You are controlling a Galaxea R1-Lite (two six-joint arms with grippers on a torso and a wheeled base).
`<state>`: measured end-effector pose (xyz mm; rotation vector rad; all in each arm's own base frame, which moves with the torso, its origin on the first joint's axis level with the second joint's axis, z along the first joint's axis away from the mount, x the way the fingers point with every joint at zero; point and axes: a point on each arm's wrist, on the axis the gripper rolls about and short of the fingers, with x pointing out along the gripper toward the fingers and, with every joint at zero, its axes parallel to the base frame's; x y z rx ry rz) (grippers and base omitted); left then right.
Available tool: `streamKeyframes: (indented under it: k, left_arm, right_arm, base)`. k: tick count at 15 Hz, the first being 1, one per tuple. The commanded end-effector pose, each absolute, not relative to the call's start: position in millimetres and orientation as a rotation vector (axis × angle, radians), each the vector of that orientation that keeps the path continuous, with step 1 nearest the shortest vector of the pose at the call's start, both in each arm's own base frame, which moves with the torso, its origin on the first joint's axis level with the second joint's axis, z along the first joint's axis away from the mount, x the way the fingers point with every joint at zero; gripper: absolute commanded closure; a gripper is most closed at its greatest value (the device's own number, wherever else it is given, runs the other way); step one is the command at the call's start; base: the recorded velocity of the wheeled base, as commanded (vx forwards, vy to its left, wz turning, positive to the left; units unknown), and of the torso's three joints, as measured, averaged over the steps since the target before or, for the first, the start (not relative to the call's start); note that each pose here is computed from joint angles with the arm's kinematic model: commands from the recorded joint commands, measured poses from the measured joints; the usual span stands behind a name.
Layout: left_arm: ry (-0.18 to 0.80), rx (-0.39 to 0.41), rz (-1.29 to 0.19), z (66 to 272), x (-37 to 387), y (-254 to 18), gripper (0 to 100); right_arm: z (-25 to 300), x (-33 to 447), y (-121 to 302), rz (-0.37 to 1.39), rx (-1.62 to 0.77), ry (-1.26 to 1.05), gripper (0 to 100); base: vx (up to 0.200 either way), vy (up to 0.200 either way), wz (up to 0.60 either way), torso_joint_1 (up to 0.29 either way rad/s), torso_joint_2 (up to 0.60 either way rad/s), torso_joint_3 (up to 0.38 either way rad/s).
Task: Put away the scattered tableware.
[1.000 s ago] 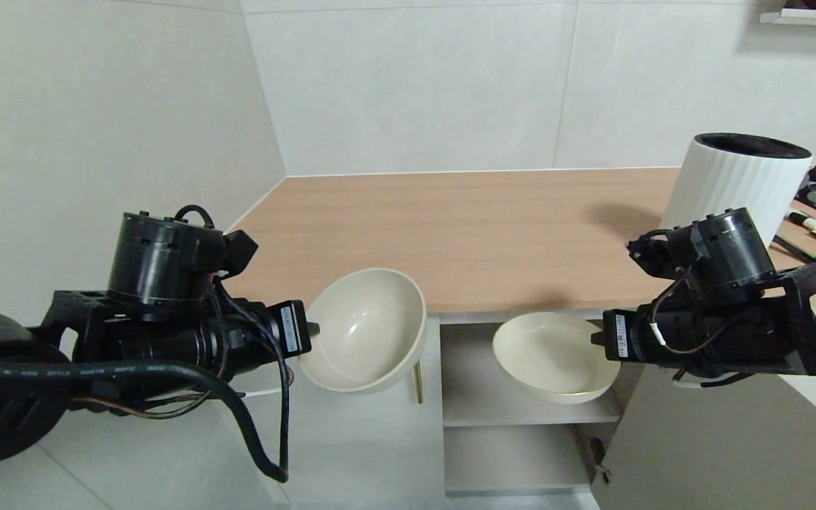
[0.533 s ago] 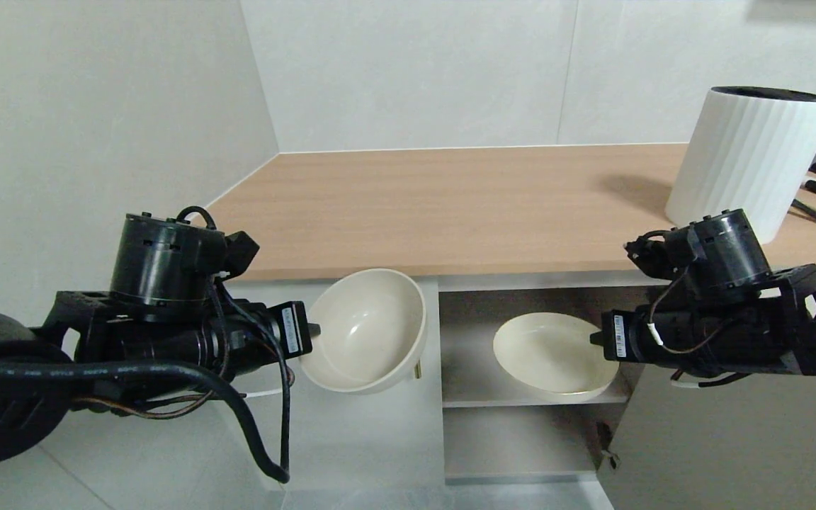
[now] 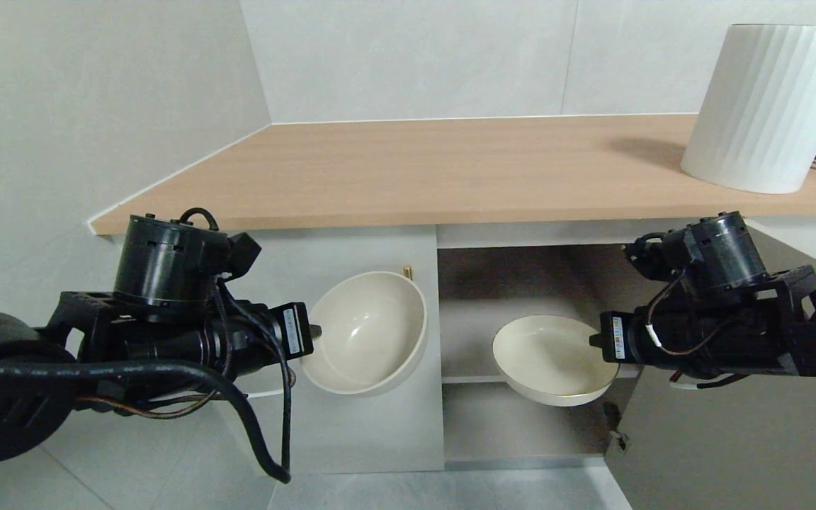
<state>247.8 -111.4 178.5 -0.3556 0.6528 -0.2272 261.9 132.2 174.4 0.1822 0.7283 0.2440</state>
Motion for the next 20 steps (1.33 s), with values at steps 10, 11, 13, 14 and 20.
streamKeyframes:
  k: [10, 11, 13, 14, 20]
  left_arm:
    - [0.661, -0.349, -0.242, 177, 246, -116, 100]
    - [0.662, -0.347, -0.246, 177, 246, -117, 100]
    - [0.663, -0.345, -0.249, 177, 245, -118, 100]
    - [0.664, -0.345, -0.250, 177, 245, -118, 100]
    - [0.674, -0.342, -0.247, 174, 248, -120, 100]
  right_arm:
    - [129, 285, 145, 0.226, 0.134, 0.828, 100]
    - [119, 290, 147, 0.223, 0.132, 0.835, 100]
    - [83, 316, 156, 0.193, 0.144, 0.796, 100]
    - [56, 335, 158, 0.154, 0.154, 0.745, 100]
    - [24, 380, 161, 0.124, 0.147, 0.711, 100]
  base:
    - [0.000, 0.000, 0.00, -0.013, 0.07, 0.056]
    - [0.000, 0.000, 0.00, 0.000, 0.00, 0.000]
    - [0.000, 0.000, 0.00, 0.000, 0.00, 0.000]
    - [0.000, 0.000, 0.00, 0.000, 0.00, 0.000]
    - [0.000, 0.000, 0.00, 0.000, 0.00, 0.000]
